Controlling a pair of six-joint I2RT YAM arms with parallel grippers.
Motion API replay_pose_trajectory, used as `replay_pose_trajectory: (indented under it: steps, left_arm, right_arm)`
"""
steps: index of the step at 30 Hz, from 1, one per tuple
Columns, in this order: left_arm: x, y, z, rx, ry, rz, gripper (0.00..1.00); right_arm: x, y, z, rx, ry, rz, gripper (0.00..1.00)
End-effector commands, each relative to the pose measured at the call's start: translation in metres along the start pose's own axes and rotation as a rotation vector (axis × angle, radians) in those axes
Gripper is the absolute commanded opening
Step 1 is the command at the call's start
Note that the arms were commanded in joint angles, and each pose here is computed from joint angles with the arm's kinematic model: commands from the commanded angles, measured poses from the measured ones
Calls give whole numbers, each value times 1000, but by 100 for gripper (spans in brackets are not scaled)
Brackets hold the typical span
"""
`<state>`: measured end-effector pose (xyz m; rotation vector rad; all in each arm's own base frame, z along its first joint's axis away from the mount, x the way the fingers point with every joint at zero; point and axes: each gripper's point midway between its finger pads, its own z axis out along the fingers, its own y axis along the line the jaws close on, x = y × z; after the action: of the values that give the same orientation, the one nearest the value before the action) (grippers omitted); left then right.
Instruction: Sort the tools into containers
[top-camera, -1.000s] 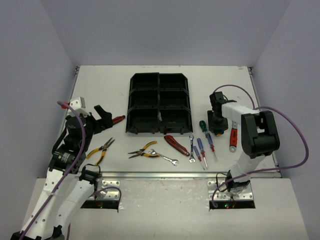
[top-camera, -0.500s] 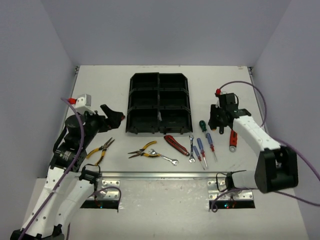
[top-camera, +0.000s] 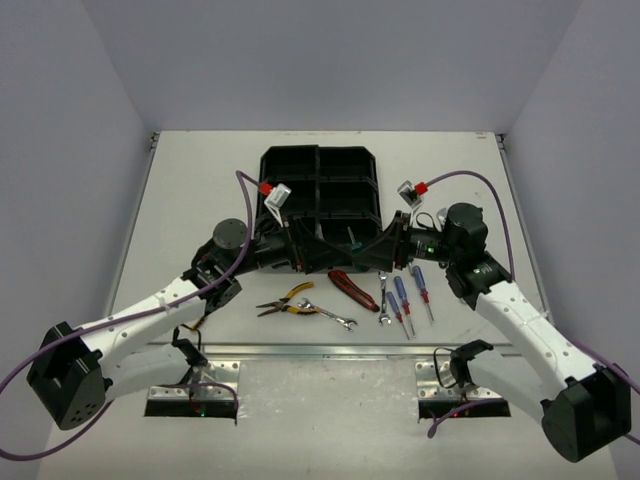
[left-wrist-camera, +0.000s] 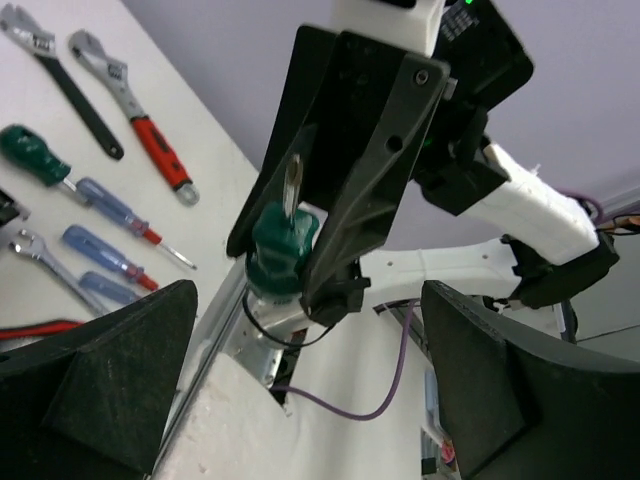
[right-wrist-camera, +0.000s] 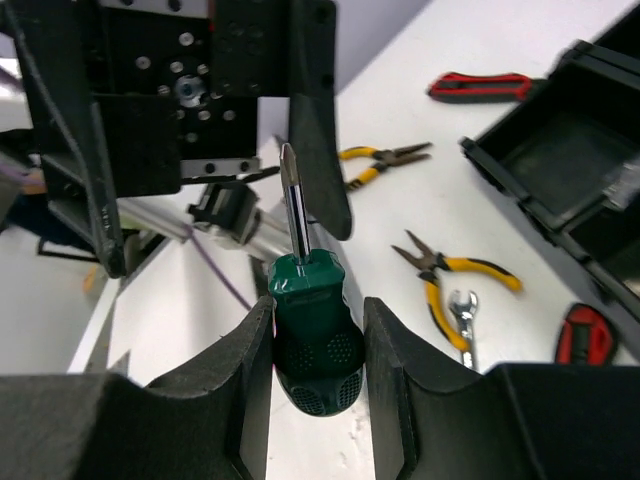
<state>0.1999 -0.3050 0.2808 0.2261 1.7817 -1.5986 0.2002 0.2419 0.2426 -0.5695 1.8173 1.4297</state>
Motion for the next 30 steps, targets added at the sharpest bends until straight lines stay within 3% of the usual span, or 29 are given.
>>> replay_pose_trajectory:
  steps: [1,7,10,11,12,18,24,25,26,28,30]
  left_arm:
    - [-40,-39,14,87,-137,110,83]
    - [-41,-43,17,78,-148,141,71]
    - [-41,-45,22,69,-136,146,53]
    - [-41,-45,23,70,-130,145,53]
    - [-38,-45,27,72,-118,139,42]
    - [-30,-49,33,85,-86,142,0]
    - [-26,-48,34,66,-57,129,0]
    - [-31,-48,34,50,-74,132,0]
    - [-30,-46,33,33,-72,135,0]
    - [-41,-24,31,-111,-111,148,0]
    - [-60,2,24,-304,-176,173,0]
  right_arm:
    - [-13,46,-1,-173,-2,-62,0]
    - [-10,46,2,-175,12,-50,0]
    - [-13,50,5,-187,11,-57,0]
    - [-13,51,5,-187,11,-58,0]
    - [-15,52,6,-189,7,-64,0]
    - [-19,50,9,-175,5,-52,0]
    - [-22,45,9,-140,-8,-45,0]
    - [-24,42,10,-118,-18,-47,8]
    - [-24,41,9,-108,-18,-42,28]
    - [-27,27,9,-16,-48,-21,99]
    - [-30,8,3,124,-86,-14,99]
